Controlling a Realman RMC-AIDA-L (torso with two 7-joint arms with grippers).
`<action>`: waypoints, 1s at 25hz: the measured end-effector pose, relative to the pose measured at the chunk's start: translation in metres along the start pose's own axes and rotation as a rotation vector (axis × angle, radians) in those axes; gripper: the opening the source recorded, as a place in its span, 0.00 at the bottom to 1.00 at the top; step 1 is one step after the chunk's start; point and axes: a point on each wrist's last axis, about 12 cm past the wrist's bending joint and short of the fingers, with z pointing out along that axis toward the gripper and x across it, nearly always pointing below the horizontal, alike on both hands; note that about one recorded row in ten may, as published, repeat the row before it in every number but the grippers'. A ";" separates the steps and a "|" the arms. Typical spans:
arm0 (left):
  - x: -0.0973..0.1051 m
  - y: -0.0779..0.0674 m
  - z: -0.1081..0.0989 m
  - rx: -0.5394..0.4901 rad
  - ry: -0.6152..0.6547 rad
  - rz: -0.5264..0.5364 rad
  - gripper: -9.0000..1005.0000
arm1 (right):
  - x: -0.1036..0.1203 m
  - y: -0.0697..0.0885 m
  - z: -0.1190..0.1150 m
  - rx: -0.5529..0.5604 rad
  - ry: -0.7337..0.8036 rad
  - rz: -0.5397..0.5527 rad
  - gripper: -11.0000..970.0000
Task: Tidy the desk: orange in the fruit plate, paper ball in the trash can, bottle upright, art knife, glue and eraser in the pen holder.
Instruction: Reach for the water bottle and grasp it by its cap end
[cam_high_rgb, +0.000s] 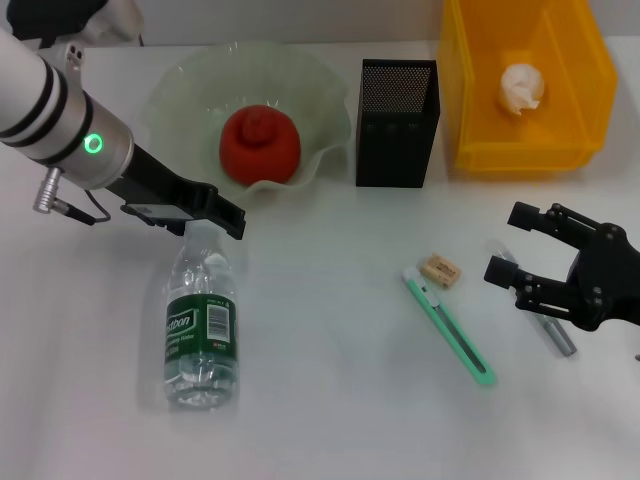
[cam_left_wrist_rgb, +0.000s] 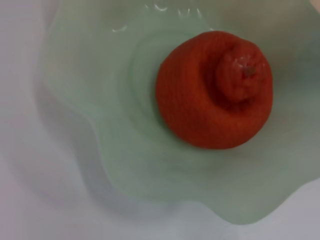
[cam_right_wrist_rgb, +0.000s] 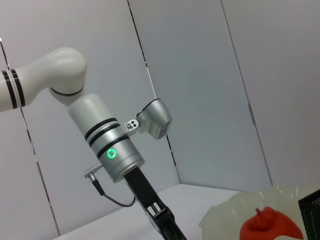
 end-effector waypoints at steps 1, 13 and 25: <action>0.000 -0.002 0.003 -0.008 0.001 0.008 0.80 | 0.000 0.000 0.000 0.000 0.000 0.000 0.88; 0.003 -0.007 0.012 -0.049 0.008 0.066 0.75 | 0.002 0.001 0.000 0.005 0.000 0.010 0.88; 0.007 -0.008 0.000 0.019 -0.034 0.137 0.49 | 0.004 0.001 0.000 0.010 -0.005 0.023 0.88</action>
